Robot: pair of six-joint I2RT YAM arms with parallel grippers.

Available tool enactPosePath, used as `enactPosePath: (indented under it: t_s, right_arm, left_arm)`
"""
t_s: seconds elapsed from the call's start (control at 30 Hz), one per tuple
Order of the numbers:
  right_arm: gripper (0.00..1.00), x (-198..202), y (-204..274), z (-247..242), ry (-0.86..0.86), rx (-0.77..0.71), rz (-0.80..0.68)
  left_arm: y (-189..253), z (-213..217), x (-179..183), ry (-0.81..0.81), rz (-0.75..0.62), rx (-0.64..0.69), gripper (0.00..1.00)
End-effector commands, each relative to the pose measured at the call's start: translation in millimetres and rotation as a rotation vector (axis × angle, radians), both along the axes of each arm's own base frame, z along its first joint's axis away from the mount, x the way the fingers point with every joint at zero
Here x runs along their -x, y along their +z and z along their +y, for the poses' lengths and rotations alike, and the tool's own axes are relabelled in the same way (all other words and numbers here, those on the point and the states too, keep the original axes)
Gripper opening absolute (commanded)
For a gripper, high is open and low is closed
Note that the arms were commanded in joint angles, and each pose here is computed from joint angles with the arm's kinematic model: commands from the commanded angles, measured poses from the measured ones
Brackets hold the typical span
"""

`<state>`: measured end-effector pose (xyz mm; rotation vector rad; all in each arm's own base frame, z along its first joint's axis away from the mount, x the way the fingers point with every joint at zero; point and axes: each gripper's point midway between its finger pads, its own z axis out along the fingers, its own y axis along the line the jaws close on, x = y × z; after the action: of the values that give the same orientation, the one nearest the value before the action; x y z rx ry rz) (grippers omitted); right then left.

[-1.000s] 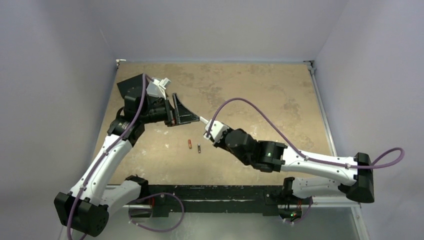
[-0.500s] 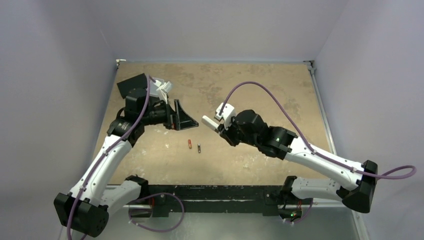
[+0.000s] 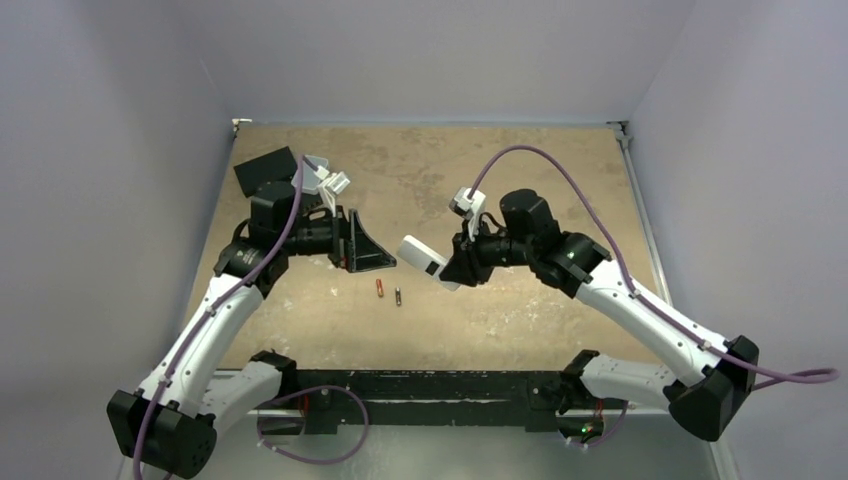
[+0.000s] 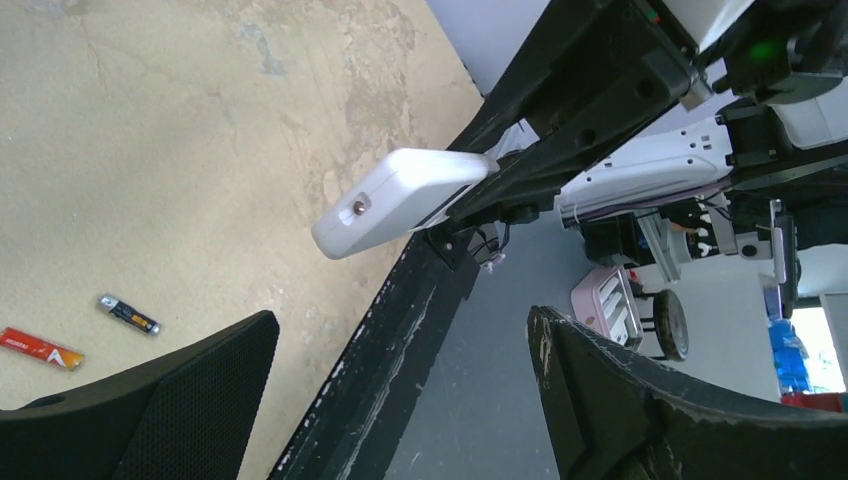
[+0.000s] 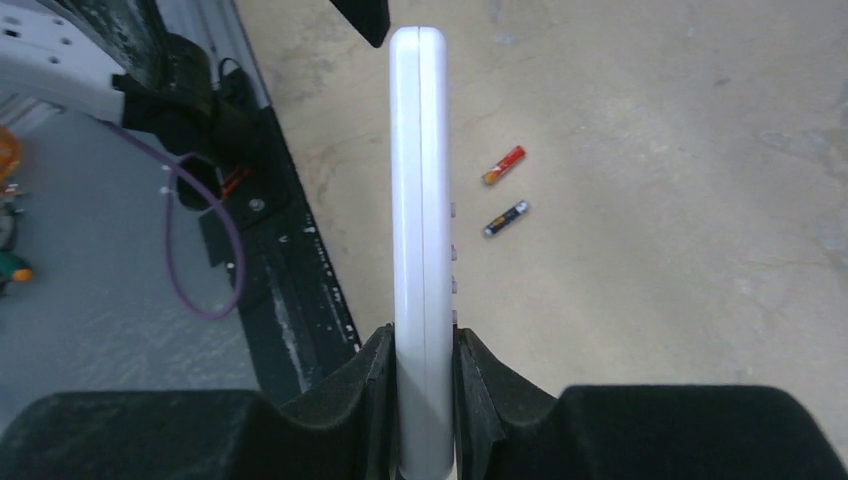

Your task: Load the batteries into the remote control

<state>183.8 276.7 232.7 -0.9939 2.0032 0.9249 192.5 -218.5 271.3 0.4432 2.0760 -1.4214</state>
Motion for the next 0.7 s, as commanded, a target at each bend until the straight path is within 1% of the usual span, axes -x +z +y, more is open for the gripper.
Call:
enactPosePath:
  t_s: [0.0,0.13,0.43,0.67]
  right_arm:
    - [0.0,27,39,16,0.199,-0.199,0.114]
    - [0.0,37,37,21,0.285,-0.238,0.217]
    - [0.0,57,47,28,0.453,-0.319,0.32]
    - [0.0,54,52,33,0.462,-0.349,0.342]
  left_arm:
    - [6,-3,7,-0.051,-0.071,0.017,0.95]
    - [9,-6,11,-0.072,-0.08,0.022,0.93]
    - [22,-18,33,-0.171,-0.083,0.073,0.85]
    - [32,-22,47,-0.228,-0.08,0.115,0.77]
